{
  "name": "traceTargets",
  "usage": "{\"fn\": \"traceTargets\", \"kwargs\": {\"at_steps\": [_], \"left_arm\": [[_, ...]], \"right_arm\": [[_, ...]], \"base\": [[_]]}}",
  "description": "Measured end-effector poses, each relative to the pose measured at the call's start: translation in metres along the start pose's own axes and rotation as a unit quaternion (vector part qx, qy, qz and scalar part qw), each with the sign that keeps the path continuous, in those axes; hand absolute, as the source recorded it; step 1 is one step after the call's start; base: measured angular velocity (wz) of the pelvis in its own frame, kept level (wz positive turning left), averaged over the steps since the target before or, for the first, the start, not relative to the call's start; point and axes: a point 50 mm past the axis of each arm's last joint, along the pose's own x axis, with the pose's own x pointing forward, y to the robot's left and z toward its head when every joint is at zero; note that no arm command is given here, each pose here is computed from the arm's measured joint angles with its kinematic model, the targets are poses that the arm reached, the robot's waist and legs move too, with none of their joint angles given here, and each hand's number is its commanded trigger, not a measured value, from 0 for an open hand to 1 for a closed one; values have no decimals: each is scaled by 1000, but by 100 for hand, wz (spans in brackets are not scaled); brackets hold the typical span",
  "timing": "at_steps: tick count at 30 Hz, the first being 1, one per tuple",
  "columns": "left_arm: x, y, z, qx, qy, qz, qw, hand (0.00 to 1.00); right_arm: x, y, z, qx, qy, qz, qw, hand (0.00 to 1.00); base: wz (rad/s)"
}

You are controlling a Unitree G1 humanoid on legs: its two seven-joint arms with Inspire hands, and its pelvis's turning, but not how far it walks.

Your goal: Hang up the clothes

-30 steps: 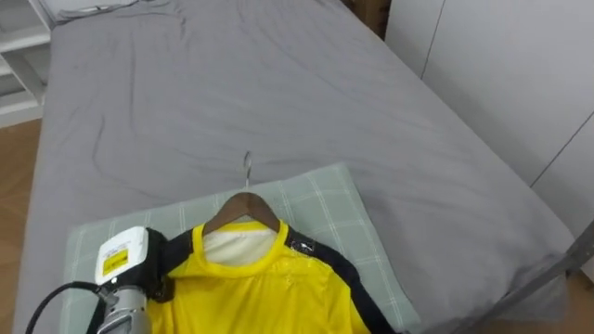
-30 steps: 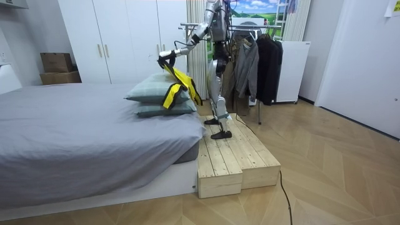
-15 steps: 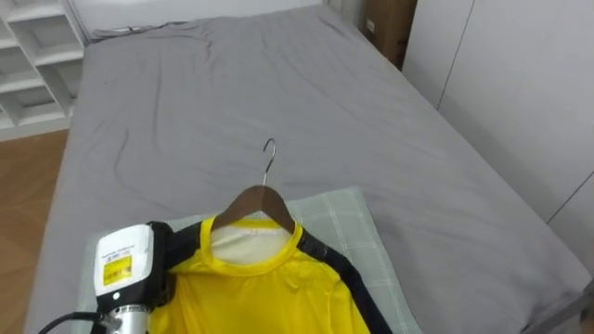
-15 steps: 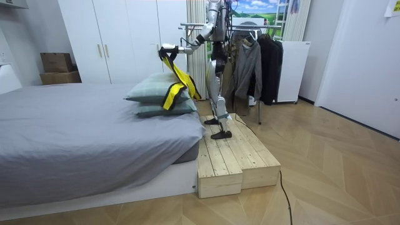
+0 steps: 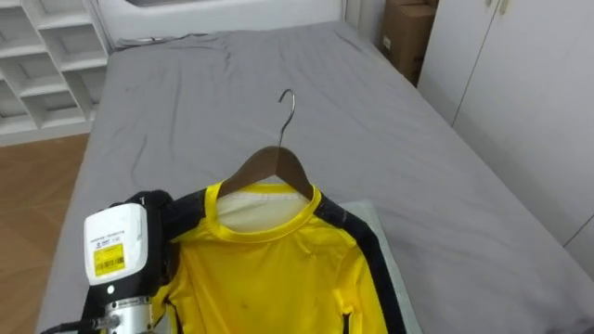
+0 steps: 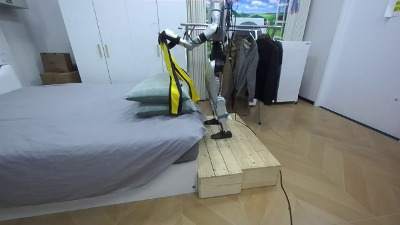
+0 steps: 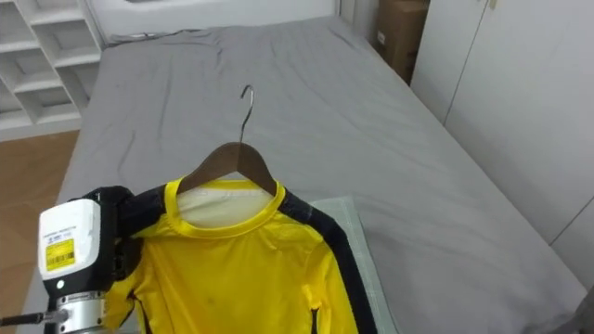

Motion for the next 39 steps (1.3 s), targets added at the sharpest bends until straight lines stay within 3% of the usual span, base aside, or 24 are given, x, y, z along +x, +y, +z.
{"fn": "traceTargets", "kwargs": {"at_steps": [12,20,29,39], "left_arm": [[-8,2,-12,11,25,-3,1000,100],[-10,3,-13,5,32,-2,999,100],[-12,5,-17,-37,63,15,997,100],[-12,7,-15,-48,55,25,997,100]], "right_arm": [[0,-3,-1,16,1,1,1000,0],[0,-7,2,-23,-6,-28,999,0],[-4,-22,36,-64,-84,-158,982,0],[-30,-42,92,-92,-258,-360,892,0]], "base": [[4],[0],[2],[2]]}}
